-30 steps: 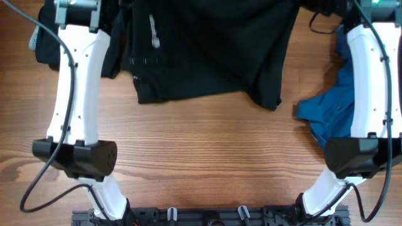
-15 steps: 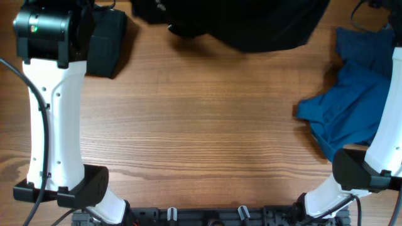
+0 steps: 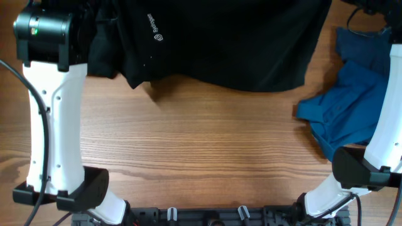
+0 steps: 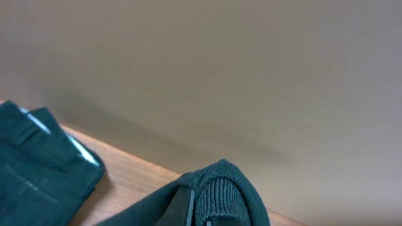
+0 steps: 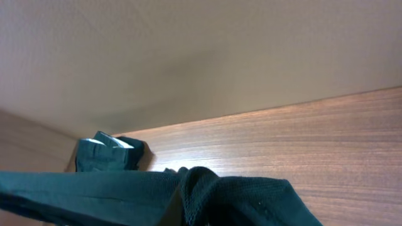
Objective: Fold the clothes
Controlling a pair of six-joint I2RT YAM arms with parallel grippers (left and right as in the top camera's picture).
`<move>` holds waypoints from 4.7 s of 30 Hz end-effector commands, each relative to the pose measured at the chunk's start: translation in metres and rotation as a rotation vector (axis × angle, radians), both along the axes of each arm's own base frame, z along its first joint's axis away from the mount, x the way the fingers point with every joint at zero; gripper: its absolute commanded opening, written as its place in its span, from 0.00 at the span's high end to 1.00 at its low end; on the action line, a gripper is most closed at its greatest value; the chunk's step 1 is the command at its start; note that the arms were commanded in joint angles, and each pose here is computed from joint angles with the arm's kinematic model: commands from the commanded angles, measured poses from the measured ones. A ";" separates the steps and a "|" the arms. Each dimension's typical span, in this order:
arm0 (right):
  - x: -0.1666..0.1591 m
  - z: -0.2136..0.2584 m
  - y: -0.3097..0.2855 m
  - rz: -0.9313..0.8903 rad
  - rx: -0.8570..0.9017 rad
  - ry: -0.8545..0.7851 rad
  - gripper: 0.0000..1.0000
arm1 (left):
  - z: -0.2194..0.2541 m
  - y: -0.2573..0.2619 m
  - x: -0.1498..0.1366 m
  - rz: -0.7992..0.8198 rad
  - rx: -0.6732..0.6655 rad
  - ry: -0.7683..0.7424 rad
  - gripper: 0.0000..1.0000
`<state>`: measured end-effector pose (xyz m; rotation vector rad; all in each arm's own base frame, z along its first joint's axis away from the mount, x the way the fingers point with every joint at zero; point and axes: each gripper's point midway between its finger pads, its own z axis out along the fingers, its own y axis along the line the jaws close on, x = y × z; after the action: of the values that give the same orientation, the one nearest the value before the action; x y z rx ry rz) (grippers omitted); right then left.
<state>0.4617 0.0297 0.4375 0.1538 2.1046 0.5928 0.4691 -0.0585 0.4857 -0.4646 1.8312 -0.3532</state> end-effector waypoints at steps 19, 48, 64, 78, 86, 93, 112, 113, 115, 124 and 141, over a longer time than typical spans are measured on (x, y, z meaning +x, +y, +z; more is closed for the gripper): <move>0.075 0.087 0.004 0.006 0.244 -0.411 0.96 | 0.111 0.012 0.071 0.075 -0.096 -0.637 0.96; -0.039 -0.121 0.014 0.069 -0.011 0.533 0.96 | -0.169 0.008 -0.037 0.016 0.004 0.693 0.96; -0.098 -0.176 0.055 0.057 -0.216 0.765 0.96 | -0.187 -0.043 -0.106 -0.327 -0.064 0.932 0.96; -0.200 -0.202 0.049 0.067 -0.229 0.816 0.91 | -0.264 -0.029 -0.218 -0.254 0.029 1.232 0.96; -0.229 -0.291 0.056 0.084 -0.171 1.000 0.92 | -0.317 -0.036 -0.254 -0.291 -0.038 1.373 0.96; -0.242 -0.315 0.053 0.041 -0.163 1.068 0.96 | -0.355 -0.050 -0.281 -0.317 -0.069 1.483 0.96; -0.296 -0.263 0.009 -0.206 -0.225 0.945 0.91 | -0.385 -0.069 -0.324 -0.305 0.053 1.572 0.96; -0.298 -0.261 0.005 -0.233 -0.231 0.936 0.89 | -0.384 -0.068 -0.324 -0.302 0.056 1.572 0.96; -0.301 -0.259 -0.001 -0.264 -0.244 0.922 0.86 | -0.383 -0.064 -0.325 -0.294 0.072 1.567 0.96; -0.300 -0.260 0.000 -0.252 -0.250 0.930 0.01 | -0.369 -0.058 -0.324 -0.297 0.091 1.499 0.96; -0.271 -0.251 0.031 -0.118 -0.123 0.808 0.00 | -0.307 -0.036 -0.364 -0.328 0.059 1.398 0.00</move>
<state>0.1865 0.0548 0.1846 0.5500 2.8842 0.3083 0.1007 -0.0936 0.1741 -0.3583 3.3229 -0.1414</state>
